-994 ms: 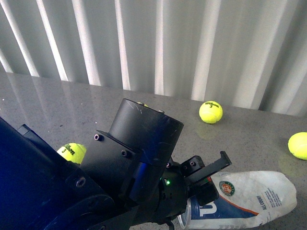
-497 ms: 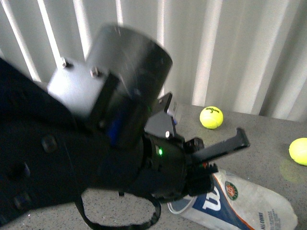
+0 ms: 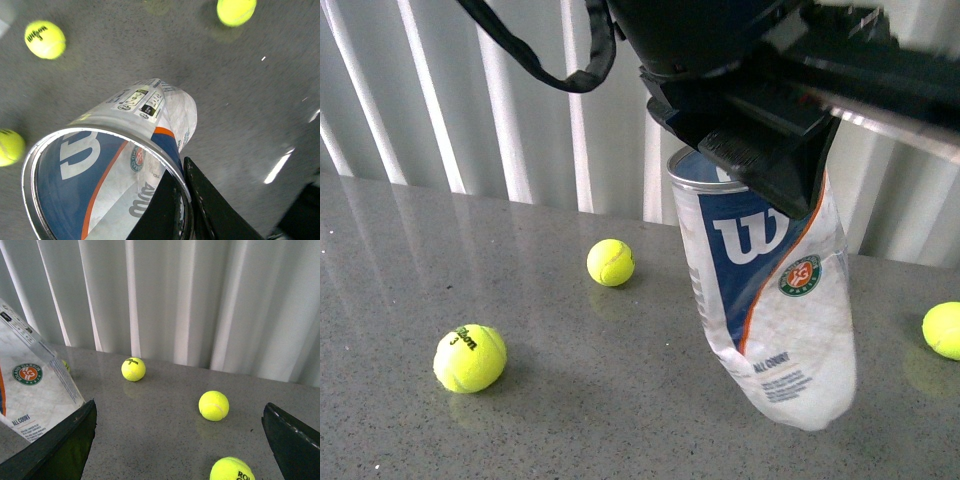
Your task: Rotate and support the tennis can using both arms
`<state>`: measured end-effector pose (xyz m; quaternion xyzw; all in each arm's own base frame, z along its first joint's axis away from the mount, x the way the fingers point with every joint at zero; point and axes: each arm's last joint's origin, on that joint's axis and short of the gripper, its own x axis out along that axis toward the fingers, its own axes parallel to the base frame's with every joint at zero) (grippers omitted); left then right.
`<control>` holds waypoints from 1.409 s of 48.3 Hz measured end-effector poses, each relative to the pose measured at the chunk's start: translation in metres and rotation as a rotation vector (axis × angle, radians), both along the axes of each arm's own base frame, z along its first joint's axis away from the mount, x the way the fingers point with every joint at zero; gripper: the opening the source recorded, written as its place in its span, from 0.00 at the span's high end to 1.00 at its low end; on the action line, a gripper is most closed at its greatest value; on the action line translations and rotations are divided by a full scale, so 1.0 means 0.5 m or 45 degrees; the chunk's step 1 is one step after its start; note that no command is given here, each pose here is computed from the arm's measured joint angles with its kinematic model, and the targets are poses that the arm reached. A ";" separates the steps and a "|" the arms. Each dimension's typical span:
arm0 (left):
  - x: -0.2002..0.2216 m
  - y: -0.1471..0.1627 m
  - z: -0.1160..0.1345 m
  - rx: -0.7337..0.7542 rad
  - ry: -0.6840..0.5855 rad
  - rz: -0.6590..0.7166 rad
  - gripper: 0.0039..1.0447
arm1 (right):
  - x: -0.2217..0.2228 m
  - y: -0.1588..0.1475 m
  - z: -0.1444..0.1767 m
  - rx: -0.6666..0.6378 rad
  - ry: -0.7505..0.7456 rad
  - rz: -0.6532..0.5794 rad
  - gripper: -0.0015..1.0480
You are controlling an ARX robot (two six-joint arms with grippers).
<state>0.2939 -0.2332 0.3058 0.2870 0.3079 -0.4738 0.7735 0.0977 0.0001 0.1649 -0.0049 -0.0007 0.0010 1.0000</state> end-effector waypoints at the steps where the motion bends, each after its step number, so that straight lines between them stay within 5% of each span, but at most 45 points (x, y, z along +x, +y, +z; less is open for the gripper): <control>1: 0.002 -0.002 -0.001 0.027 -0.029 -0.013 0.97 | 0.000 0.000 0.000 0.000 0.000 0.000 0.07; 16: 0.020 -0.059 -0.046 0.453 -0.457 -0.426 0.97 | 0.000 0.000 0.000 0.000 0.000 0.000 0.07; 29: -0.001 -0.078 -0.096 0.553 -0.398 -0.657 0.97 | 0.000 0.000 0.000 0.000 0.000 0.000 0.07; 68: 0.023 -0.128 -0.158 0.578 -0.384 -0.706 0.93 | 0.000 0.000 0.000 0.000 0.000 0.000 0.07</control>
